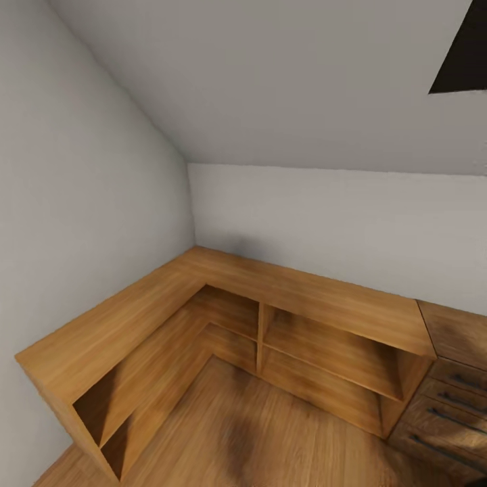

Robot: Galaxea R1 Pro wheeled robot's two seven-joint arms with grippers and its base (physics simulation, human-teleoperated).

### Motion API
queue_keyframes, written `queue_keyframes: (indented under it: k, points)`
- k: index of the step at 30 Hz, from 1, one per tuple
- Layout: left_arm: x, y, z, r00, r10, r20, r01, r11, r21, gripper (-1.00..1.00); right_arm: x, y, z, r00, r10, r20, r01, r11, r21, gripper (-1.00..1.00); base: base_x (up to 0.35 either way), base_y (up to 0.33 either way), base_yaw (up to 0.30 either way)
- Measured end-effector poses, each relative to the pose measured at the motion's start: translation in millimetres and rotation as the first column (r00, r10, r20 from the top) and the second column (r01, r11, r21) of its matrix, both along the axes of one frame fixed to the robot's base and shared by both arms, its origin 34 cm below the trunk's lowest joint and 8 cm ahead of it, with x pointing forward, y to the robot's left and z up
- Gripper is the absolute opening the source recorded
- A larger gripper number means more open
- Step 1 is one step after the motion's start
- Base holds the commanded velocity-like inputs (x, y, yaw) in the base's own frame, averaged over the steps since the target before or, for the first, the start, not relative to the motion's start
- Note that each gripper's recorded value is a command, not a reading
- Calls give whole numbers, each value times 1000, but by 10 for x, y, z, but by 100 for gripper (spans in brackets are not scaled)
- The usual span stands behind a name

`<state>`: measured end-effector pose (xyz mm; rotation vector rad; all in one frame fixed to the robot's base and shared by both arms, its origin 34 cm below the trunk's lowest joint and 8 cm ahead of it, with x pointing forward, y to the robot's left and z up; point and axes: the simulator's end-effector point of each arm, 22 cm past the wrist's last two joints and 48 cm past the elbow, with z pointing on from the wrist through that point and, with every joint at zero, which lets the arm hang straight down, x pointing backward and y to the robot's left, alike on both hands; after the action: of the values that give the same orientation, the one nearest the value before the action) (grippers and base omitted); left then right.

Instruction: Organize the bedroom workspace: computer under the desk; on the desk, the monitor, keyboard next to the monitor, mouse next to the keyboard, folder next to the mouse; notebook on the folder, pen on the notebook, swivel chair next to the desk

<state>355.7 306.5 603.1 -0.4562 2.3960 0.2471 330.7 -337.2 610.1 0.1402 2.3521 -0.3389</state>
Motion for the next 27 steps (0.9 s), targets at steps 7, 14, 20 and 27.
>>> queue_keyframes:
  k: [7,14,20,27]
  points:
    - [-27,0,-18,1000,0,-9,0,1000,0,100,-24,-3,-14,1000,0,-8,0,1000,0,100,8,8,-234]
    - [-45,-1,-27,1000,-1,-13,1,1000,0,100,-42,7,-25,1000,0,-13,0,1000,2,100,187,170,-251]
    - [-56,-4,-35,1000,-1,-17,1,1000,0,100,-53,8,-31,1000,0,-16,0,1000,2,100,255,224,-254]
    - [-68,-4,-42,1000,-1,-20,1,1000,0,100,-65,9,-38,1000,0,-20,0,1000,2,100,263,230,-254]
